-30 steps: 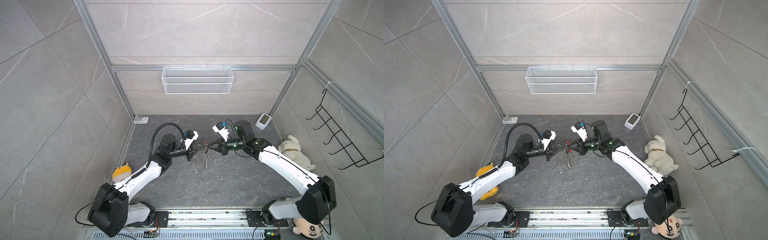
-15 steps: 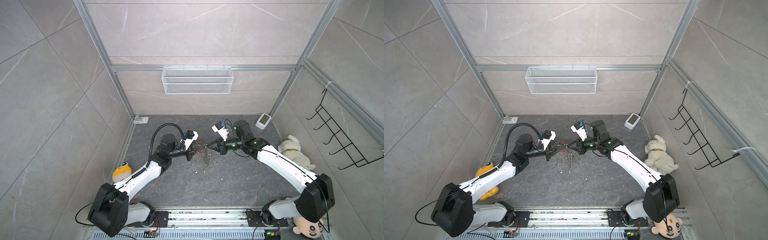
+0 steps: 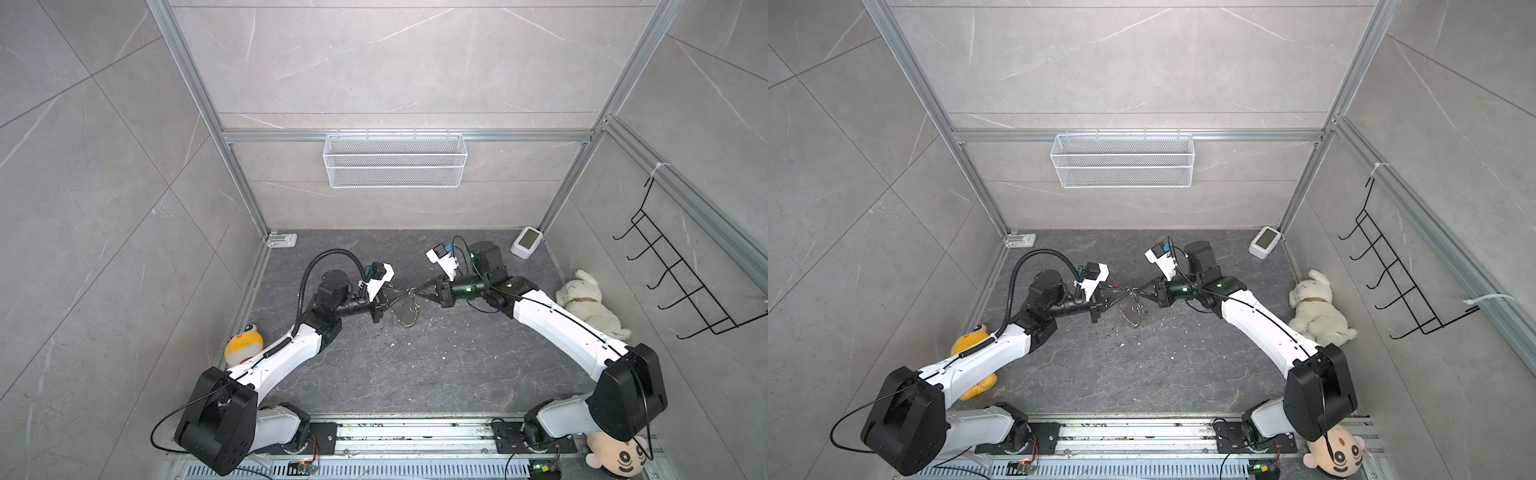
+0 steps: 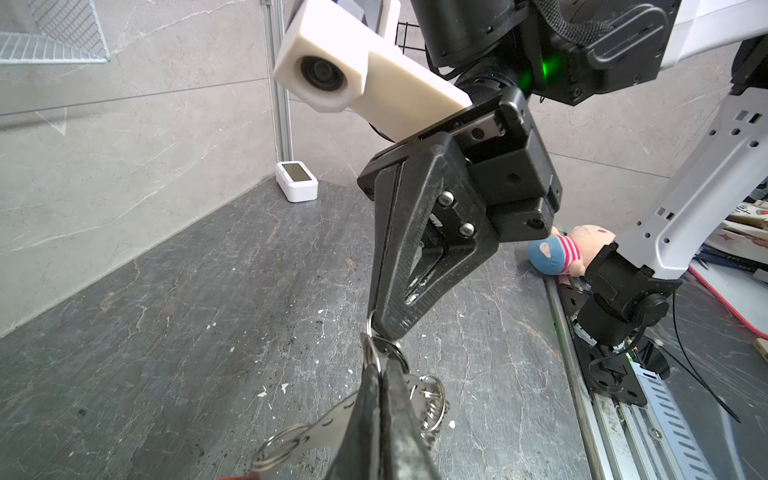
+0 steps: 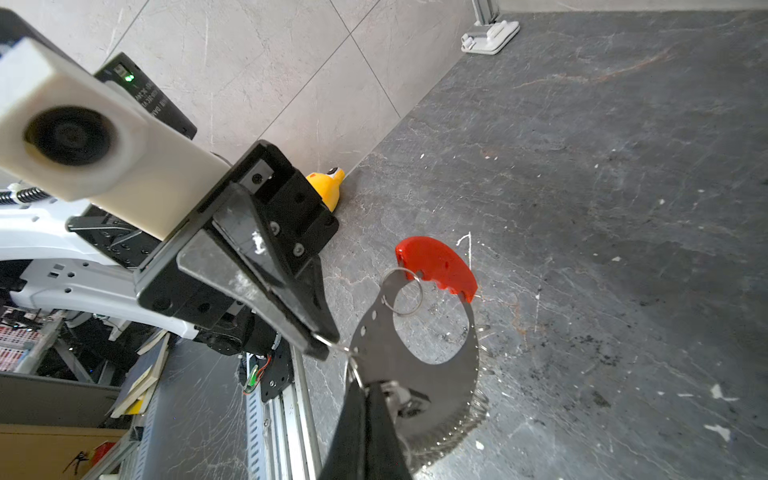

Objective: Put the keys on the keyring

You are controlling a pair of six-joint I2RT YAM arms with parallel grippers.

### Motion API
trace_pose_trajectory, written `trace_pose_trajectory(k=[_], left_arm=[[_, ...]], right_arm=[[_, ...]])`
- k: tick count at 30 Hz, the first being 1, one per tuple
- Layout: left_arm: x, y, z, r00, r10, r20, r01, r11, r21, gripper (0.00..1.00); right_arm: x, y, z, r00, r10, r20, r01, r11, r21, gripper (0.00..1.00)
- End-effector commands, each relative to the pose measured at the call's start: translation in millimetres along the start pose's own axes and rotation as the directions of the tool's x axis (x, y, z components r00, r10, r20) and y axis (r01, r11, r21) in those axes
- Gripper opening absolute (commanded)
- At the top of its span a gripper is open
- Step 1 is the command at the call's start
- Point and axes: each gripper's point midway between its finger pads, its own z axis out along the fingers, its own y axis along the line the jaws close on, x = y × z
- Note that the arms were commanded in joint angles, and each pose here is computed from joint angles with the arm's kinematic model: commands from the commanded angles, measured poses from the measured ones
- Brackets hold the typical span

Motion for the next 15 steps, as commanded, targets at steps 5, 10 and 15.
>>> trace_pose_trajectory(k=[5,10,15], left_arm=[[-59.4,-29.6,-13.3,0.971,0.157,0.18,-0.173,0.981,0.082,0.0],[-56.4,-27.1,-11.8,0.975,0.144,0.17,-0.16,0.984,0.082,0.0],[-56.7,-25.5,-11.8,0.974,0.138,0.177,-0.154,0.985,0.077,0.0]], right_arm=[[18.2,-25.7,12.1,0.993,0.111,-0.031,-0.111,0.994,0.006,0.0],[19.1,-25.5,7.4,0.996,0.091,-0.014,-0.091,0.995,0.035,0.0],[13.0,-18.3,2.4,0.997,0.079,-0.002,-0.079,0.997,0.024,0.0]])
